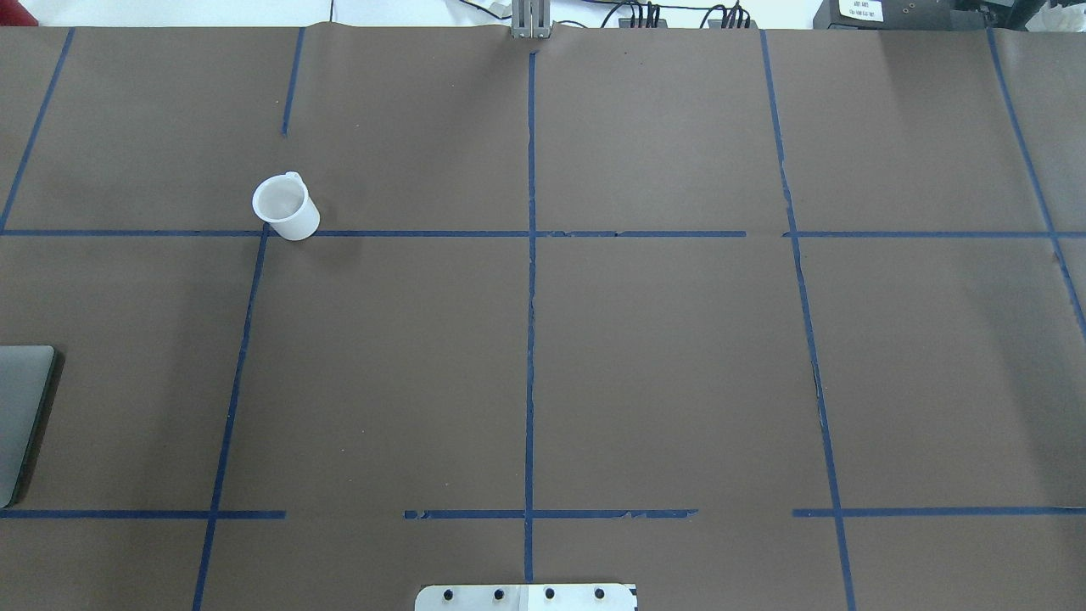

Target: Place cup on laptop

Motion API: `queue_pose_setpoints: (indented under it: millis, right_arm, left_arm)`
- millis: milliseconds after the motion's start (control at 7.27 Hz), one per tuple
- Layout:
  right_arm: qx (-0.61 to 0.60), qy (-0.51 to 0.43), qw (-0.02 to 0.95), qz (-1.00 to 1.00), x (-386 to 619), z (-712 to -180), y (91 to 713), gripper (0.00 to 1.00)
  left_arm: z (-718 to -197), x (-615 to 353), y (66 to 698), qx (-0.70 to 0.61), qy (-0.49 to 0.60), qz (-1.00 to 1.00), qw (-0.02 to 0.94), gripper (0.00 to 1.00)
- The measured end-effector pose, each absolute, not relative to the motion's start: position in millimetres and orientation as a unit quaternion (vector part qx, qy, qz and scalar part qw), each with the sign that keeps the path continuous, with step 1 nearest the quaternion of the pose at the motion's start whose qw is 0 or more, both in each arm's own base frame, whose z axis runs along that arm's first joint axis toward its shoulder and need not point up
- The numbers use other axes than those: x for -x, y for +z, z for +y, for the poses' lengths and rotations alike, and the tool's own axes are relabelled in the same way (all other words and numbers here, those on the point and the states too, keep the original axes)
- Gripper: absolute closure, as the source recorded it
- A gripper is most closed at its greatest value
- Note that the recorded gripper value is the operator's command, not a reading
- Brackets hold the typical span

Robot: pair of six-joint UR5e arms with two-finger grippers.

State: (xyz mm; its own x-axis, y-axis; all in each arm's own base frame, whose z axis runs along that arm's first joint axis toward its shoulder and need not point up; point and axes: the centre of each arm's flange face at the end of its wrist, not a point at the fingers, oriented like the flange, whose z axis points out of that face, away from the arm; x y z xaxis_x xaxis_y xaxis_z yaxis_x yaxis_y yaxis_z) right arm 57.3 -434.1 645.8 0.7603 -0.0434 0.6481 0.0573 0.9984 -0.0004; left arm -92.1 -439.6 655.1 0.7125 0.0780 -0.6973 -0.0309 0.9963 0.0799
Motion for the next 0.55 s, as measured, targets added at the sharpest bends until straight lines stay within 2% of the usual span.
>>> queue_pose_setpoints:
  millis: [550]
  right_arm:
    - [0.010, -0.027, 0.938, -0.345, -57.2, -434.1, 645.7, 0.00]
  left_arm:
    - [-442.6, 100.8, 658.6, -0.027, 0.032, 0.313, 0.949, 0.00]
